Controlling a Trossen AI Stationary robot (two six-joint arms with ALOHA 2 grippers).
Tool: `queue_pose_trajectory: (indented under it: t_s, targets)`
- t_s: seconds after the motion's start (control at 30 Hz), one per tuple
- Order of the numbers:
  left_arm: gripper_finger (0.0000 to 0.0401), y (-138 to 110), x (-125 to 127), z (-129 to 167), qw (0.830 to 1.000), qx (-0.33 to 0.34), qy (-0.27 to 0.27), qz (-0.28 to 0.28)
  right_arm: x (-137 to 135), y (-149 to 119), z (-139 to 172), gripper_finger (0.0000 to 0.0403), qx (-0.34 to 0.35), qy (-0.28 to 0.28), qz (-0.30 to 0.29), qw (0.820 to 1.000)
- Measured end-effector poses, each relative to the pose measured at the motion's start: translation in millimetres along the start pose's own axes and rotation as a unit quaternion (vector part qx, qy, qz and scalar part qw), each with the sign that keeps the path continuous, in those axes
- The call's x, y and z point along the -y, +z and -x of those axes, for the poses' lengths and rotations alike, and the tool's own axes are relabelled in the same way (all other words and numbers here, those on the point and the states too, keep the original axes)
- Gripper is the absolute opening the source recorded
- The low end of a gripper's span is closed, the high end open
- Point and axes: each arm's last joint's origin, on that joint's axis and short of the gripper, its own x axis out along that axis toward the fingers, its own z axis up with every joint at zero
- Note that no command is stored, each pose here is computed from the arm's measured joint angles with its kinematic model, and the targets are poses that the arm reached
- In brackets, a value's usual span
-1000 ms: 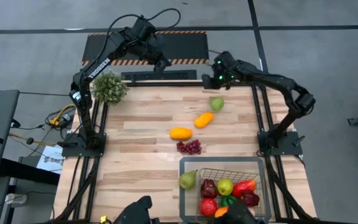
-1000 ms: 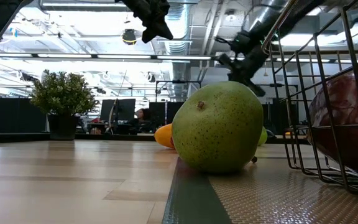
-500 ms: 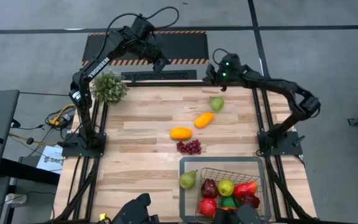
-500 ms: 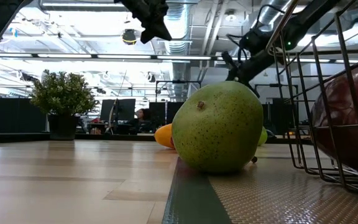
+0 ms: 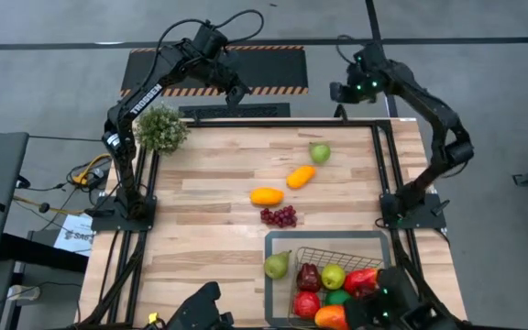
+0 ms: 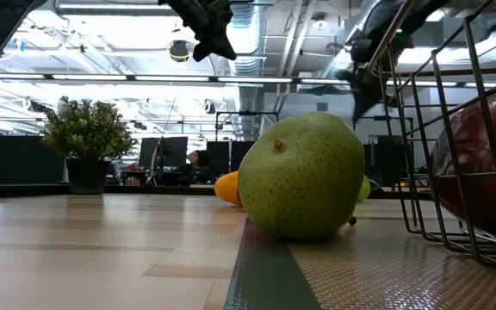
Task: Build produce basket
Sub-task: Put the top pear into the wire basket
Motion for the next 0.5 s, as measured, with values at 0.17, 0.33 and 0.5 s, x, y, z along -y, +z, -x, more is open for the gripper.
queue_pose_trajectory:
  t_s: [0.17, 0.33, 0.5]
  targets:
    - [0.0, -0.1, -1.0, 0.0, 1.0, -0.002, 0.017, 0.007, 14.2, -4.9, -34.3, 0.0002, -0.128, -0.112, 0.038, 0.985]
    - [0.0, -1.3, -1.1, 0.0, 1.0, -0.009, 0.021, 0.017, 3.9, -20.8, -70.0, 0.0001, -0.222, -0.144, 0.057, 0.963]
    - [0.0, -2.5, -0.3, -0.2, 0.999, -0.015, 0.02, 0.024, -15.3, -32.3, -91.3, 0.0001, -0.241, -0.183, 0.113, 0.946]
